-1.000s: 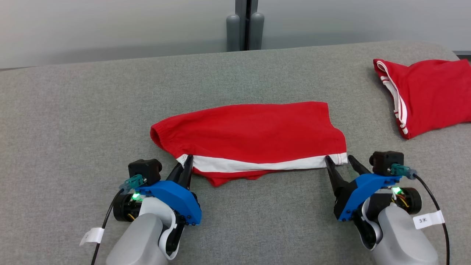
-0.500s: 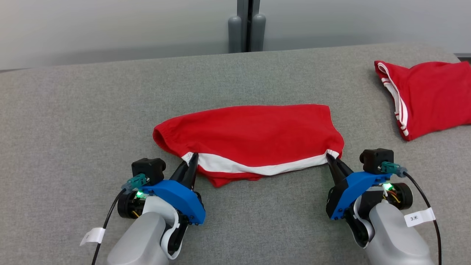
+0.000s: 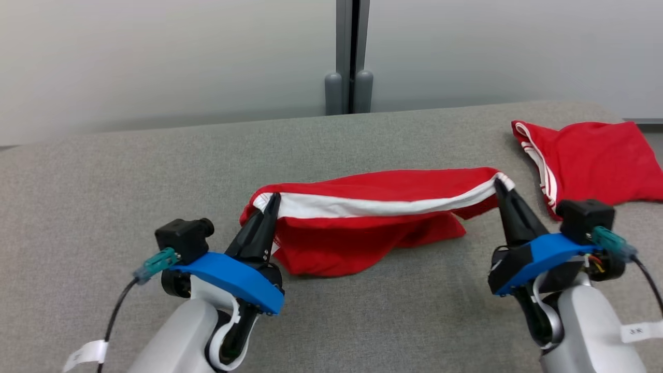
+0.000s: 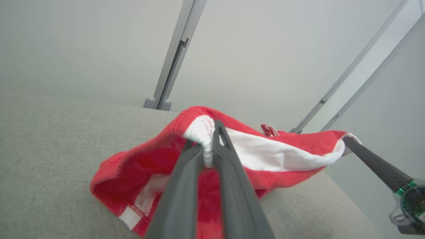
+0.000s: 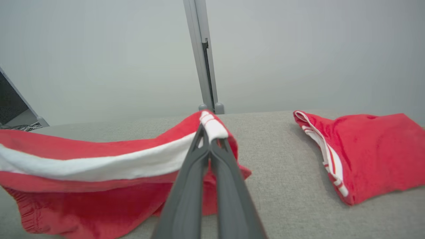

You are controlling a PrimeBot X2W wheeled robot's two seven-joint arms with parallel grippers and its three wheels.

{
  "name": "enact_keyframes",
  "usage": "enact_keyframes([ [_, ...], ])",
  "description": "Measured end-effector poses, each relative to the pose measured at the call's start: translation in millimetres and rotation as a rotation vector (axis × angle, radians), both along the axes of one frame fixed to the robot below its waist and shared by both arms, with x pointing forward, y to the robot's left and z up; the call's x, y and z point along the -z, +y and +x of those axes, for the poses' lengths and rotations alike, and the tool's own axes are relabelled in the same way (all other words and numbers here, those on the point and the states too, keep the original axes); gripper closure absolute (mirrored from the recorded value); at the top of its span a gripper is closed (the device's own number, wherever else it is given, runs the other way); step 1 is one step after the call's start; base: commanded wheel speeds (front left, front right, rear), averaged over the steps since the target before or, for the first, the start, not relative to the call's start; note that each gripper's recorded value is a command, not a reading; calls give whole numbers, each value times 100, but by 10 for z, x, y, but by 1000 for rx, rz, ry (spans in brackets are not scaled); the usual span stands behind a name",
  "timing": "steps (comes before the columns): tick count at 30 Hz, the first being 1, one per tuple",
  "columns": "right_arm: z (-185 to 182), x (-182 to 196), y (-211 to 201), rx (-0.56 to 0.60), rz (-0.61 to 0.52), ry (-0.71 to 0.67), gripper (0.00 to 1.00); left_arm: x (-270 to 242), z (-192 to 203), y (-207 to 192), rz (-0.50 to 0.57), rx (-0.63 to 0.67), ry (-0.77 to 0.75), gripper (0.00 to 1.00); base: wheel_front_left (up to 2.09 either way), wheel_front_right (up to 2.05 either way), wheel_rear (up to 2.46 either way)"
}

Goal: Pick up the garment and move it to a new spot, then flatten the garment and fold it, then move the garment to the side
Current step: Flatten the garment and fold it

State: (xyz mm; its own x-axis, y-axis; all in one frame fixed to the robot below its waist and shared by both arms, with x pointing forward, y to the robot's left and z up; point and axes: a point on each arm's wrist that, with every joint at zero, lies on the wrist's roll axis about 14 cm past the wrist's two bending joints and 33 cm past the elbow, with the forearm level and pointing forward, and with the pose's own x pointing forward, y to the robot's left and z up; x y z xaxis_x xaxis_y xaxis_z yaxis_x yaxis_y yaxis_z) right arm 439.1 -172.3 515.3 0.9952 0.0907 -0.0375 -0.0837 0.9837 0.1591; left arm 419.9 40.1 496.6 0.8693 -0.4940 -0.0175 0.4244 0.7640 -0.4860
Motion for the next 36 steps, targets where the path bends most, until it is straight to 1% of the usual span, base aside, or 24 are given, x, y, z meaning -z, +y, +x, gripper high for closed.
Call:
enact_keyframes([
  [4, -160, -445, -89, 18, -7, -106, 100, -410, -80, -17, -84, 46, -59, 100, 0, 0, 0],
  [9, -317, -980, -140, 26, -28, -225, 100, -885, -159, 6, -141, 108, -101, 100, 0, 0, 0],
  [11, -336, -1136, -130, 20, -37, -253, 100, -1031, -182, -1, -165, 140, -99, 100, 0, 0, 0],
  [12, -323, -1183, -124, 14, -41, -254, 100, -1052, -192, -17, -156, 165, -88, 100, 0, 0, 0],
  [13, -297, -1223, -125, 5, -58, -253, 100, -1045, -176, -21, -125, 186, -77, 100, 0, 0, 0],
  [14, -252, -1265, -134, -1, -75, -254, 100, -1043, -129, -7, -92, 199, -70, 100, 0, 0, 0],
  [16, -124, -1331, -133, -19, -87, -251, 100, -1075, 5, 10, -69, 210, -56, 100, 0, 0, 0],
  [18, 40, -1283, -122, -42, -86, -216, 100, -1048, 157, 7, -46, 217, -33, 100, 0, 0, 0],
  [20, 229, -1245, -119, -63, -93, -189, 100, -1033, 368, 36, -18, 201, -28, 100, 0, 0, 0],
  [25, 765, -1276, -95, -96, -133, -187, 100, -1042, 956, 80, 32, 149, -54, 100, 0, 0, 0],
  [27, 973, -1381, -89, -101, -155, -232, 100, -1083, 1205, 105, 37, 116, -80, 100, 0, 0, 0],
  [29, 1180, -1495, -127, -91, -210, -288, 100, -1135, 1462, 126, 53, 85, -116, 100, 0, 0, 0],
  [31, 1372, -1568, -158, -80, -248, -340, 100, -1245, 1709, 175, 45, 36, -167, 100, 0, 0, 0],
  [34, 1558, -1667, -137, -76, -308, -416, 100, -1390, 1941, 274, 38, -36, -238, 100, 0, 0, 0],
  [36, 1596, -1887, -118, -68, -316, -506, 100, -1495, 2007, 294, 56, -55, -291, 100, 0, 0, 0],
])
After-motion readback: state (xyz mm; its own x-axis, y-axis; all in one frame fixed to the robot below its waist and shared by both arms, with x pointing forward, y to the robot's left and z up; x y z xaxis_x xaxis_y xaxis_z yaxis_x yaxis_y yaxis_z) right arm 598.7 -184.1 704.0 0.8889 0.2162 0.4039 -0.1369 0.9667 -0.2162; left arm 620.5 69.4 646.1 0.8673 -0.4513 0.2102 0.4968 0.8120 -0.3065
